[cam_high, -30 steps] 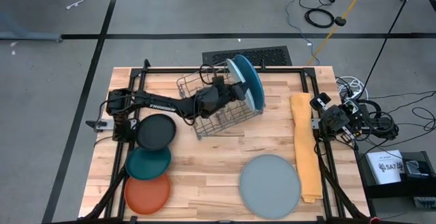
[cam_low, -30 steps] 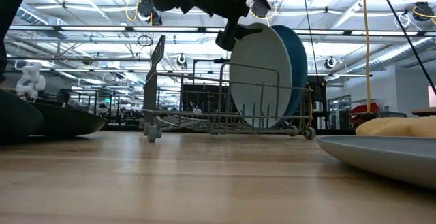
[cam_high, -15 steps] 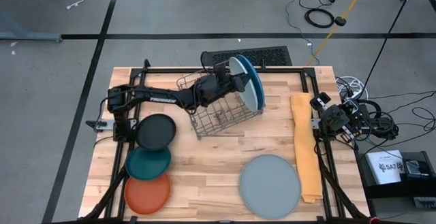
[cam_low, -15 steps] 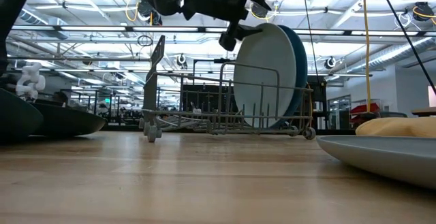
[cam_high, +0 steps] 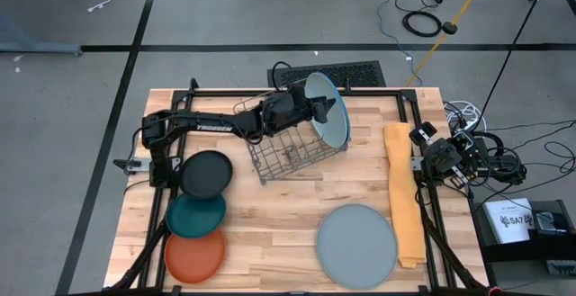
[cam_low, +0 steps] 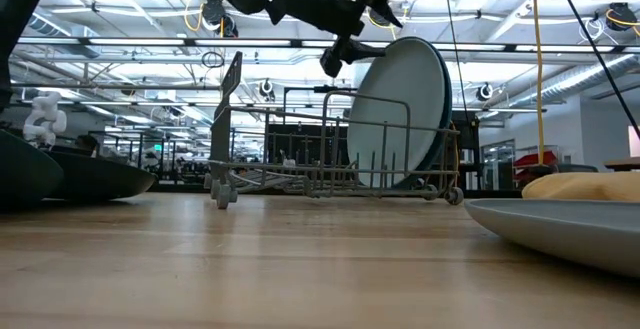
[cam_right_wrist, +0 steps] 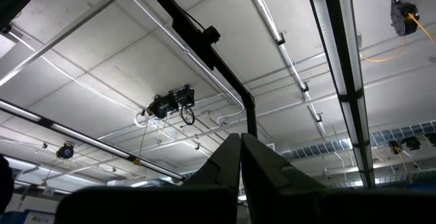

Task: Sort dishes
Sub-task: Put the gray plate into the dish rack

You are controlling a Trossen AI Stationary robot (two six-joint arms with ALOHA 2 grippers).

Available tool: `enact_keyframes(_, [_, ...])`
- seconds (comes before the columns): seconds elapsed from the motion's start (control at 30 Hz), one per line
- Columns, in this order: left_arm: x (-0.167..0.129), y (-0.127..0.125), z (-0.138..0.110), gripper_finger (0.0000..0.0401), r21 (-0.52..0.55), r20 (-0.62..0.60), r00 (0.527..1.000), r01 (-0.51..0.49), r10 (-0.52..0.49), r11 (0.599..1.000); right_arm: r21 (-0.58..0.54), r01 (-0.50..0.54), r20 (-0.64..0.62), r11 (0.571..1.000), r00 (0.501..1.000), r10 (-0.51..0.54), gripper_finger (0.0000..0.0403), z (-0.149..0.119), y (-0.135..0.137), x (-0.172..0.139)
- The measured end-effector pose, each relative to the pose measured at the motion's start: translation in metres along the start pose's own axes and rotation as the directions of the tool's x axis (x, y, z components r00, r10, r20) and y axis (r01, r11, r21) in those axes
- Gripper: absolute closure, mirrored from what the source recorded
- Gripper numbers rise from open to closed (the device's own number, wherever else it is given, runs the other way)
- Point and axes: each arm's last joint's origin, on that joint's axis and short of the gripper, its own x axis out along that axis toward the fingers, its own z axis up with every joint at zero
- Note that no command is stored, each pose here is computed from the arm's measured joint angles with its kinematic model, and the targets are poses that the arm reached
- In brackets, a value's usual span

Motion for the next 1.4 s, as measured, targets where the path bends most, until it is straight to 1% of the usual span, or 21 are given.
enact_keyframes(0.13, [0.000,-0.002,-0.001,0.0150,0.044,-0.035,0.999,0.006,-0.004,0.999,0.001,0.000,0.000,1.000,1.000,0.000,0.0397,0.000,0.000,0.000])
enact_keyframes(0.23, [0.000,-0.005,-0.003,0.0150,0.076,-0.085,0.996,-0.018,0.025,0.997,0.001,0.000,0.000,1.000,1.000,0.000,0.0397,0.000,0.000,0.000])
enact_keyframes(0.33, [-0.003,-0.006,-0.011,0.0150,0.130,-0.143,0.988,-0.040,0.059,0.991,0.005,0.000,0.000,1.000,1.000,0.000,0.0397,0.000,0.000,0.000])
enact_keyframes(0.37, [-0.004,-0.008,-0.015,0.0150,0.143,-0.162,0.985,-0.031,0.055,0.989,0.007,0.000,0.000,1.000,1.000,0.000,0.0397,0.000,0.000,0.000])
enact_keyframes(0.4, [-0.006,-0.011,-0.018,0.0150,0.154,-0.185,0.982,-0.008,0.037,0.988,0.009,0.000,0.000,1.000,1.000,0.000,0.0397,0.000,0.000,0.000])
enact_keyframes(0.47, [-0.011,-0.021,-0.025,0.0150,0.195,-0.256,0.966,0.079,-0.027,0.977,0.009,0.000,0.000,1.000,1.000,0.000,0.0397,0.000,0.000,0.000])
enact_keyframes(0.53, [-0.018,-0.033,-0.035,0.0150,0.240,-0.334,0.938,0.180,-0.093,0.954,0.009,0.000,0.000,1.000,1.000,0.000,0.0397,0.000,0.000,0.000])
enact_keyframes(0.6, [-0.027,-0.045,-0.050,0.0150,0.294,-0.403,0.908,0.247,-0.115,0.923,0.004,0.002,-0.005,1.000,1.000,-0.002,0.0397,0.000,0.000,0.000])
enact_keyframes(0.67, [-0.037,-0.057,-0.066,0.0150,0.372,-0.453,0.882,0.319,-0.130,0.872,0.006,0.009,-0.017,1.000,1.000,-0.009,0.0397,-0.002,-0.001,0.000])
enact_keyframes(0.7, [-0.043,-0.065,-0.074,0.0150,0.411,-0.472,0.869,0.364,-0.146,0.836,0.008,0.014,-0.025,1.000,1.000,-0.014,0.0397,-0.002,-0.001,0.000])
enact_keyframes(0.8, [-0.063,-0.089,-0.097,0.0150,0.522,-0.507,0.841,0.476,-0.191,0.708,0.005,0.027,-0.048,1.000,0.998,-0.027,0.0397,-0.005,-0.003,0.000])
enact_keyframes(0.9, [-0.086,-0.111,-0.119,0.0150,0.622,-0.506,0.839,0.515,-0.198,0.590,-0.002,0.041,-0.066,0.999,0.997,-0.041,0.0397,-0.007,-0.004,0.000])
enact_keyframes(0.97, [-0.101,-0.124,-0.131,0.0150,0.652,-0.521,0.822,0.557,-0.231,0.514,0.000,0.047,-0.076,0.999,0.996,-0.047,0.0397,-0.008,-0.004,0.000])
enact_keyframes(1.03, [-0.116,-0.136,-0.142,0.0150,0.669,-0.532,0.804,0.592,-0.266,0.449,0.004,0.055,-0.090,0.998,0.994,-0.054,0.0397,-0.009,-0.005,-0.001])
enact_keyframes(1.1, [-0.128,-0.143,-0.155,0.0150,0.687,-0.541,0.797,0.602,-0.267,0.406,0.002,0.071,-0.122,0.997,0.990,-0.070,0.0397,-0.012,-0.007,-0.001])
enact_keyframes(1.17, [-0.137,-0.145,-0.171,0.0150,0.693,-0.571,0.784,0.619,-0.242,0.370,-0.003,0.094,-0.172,0.996,0.981,-0.093,0.0397,-0.017,-0.009,-0.002])
enact_keyframes(1.27, [-0.142,-0.140,-0.197,0.0150,0.710,-0.607,0.773,0.631,-0.184,0.312,0.025,0.144,-0.264,0.989,0.955,-0.132,0.0397,-0.026,-0.013,-0.004])
enact_keyframes(1.4, [-0.141,-0.127,-0.230,0.0150,0.707,-0.655,0.748,0.656,-0.105,0.264,0.092,0.221,-0.370,0.971,0.913,-0.173,0.0397,-0.033,-0.017,-0.004])
